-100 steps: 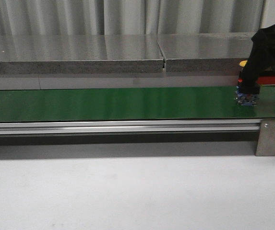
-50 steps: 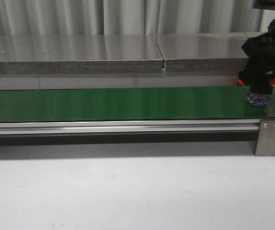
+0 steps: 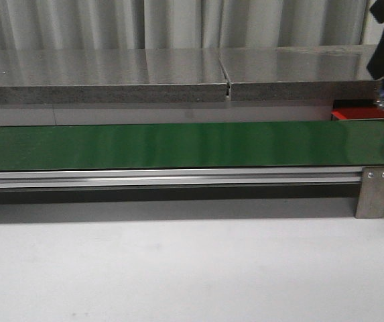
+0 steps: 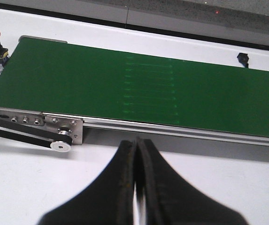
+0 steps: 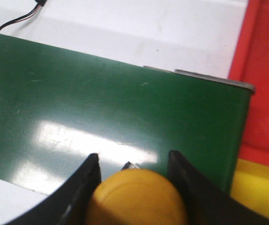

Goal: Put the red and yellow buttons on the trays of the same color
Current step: 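Carry the yellow button over the yellow tray and lower it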

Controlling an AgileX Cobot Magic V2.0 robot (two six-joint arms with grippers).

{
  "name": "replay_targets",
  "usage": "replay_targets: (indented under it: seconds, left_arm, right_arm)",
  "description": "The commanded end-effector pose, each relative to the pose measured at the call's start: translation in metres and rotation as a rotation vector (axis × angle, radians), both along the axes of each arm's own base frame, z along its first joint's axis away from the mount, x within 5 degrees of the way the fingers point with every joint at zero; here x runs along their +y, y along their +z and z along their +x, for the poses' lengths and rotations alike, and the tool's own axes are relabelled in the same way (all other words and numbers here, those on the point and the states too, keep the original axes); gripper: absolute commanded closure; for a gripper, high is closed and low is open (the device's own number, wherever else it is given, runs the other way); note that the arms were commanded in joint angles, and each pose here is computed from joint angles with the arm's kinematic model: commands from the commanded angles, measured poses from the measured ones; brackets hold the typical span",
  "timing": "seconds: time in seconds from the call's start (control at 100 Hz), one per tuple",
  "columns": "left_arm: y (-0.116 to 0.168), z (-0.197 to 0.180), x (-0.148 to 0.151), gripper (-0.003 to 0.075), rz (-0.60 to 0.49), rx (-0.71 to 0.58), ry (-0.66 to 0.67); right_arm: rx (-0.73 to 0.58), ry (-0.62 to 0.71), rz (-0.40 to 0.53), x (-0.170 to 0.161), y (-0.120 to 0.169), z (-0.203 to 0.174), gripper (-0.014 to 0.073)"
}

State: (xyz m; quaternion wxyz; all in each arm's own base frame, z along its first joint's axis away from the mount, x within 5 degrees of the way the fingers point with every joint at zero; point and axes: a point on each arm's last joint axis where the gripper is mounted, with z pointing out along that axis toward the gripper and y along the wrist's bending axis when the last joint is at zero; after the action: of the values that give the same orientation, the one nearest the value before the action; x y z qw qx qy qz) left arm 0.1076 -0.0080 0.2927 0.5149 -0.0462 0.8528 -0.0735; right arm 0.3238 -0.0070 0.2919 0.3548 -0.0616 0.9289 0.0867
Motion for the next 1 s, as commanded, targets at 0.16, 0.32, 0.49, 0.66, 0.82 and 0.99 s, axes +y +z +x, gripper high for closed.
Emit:
replay_targets:
  seconds: [0.16,0.32,0.49,0.66,0.82,0.99]
  left_arm:
    - [0.015,0.003,-0.001,0.0739,-0.016,-0.095,-0.002]
    - [0.015,0.003,-0.001,0.0739,-0.016,-0.095,-0.002]
    - [0.015,0.003,-0.001,0.0739,-0.016,-0.095,-0.002]
    - [0.015,0.003,-0.001,0.0739,-0.016,-0.095,-0.002]
    - [0.015,0.003,-0.001,0.0739,-0.016,-0.095,-0.002]
    - [0.015,0.003,-0.001,0.0739,-0.016,-0.095,-0.002]
  right_arm:
    - [-0.103,-0.193,-0.002,-0.029,0.016,-0.051,0.0421]
    - [-0.135,-0.338,0.010,-0.045,-0.002,-0.083,0.0421]
    - [-0.140,-0.469,0.036,-0.053,-0.028,-0.101,0.0421]
    - [-0.153,-0.532,0.020,-0.057,-0.052,-0.109,0.0421]
    - [-0.212,-0.580,-0.008,-0.060,-0.060,-0.113,0.0421]
    - [-0.224,-0.599,-0.023,-0.063,-0.066,-0.112,0.0421]
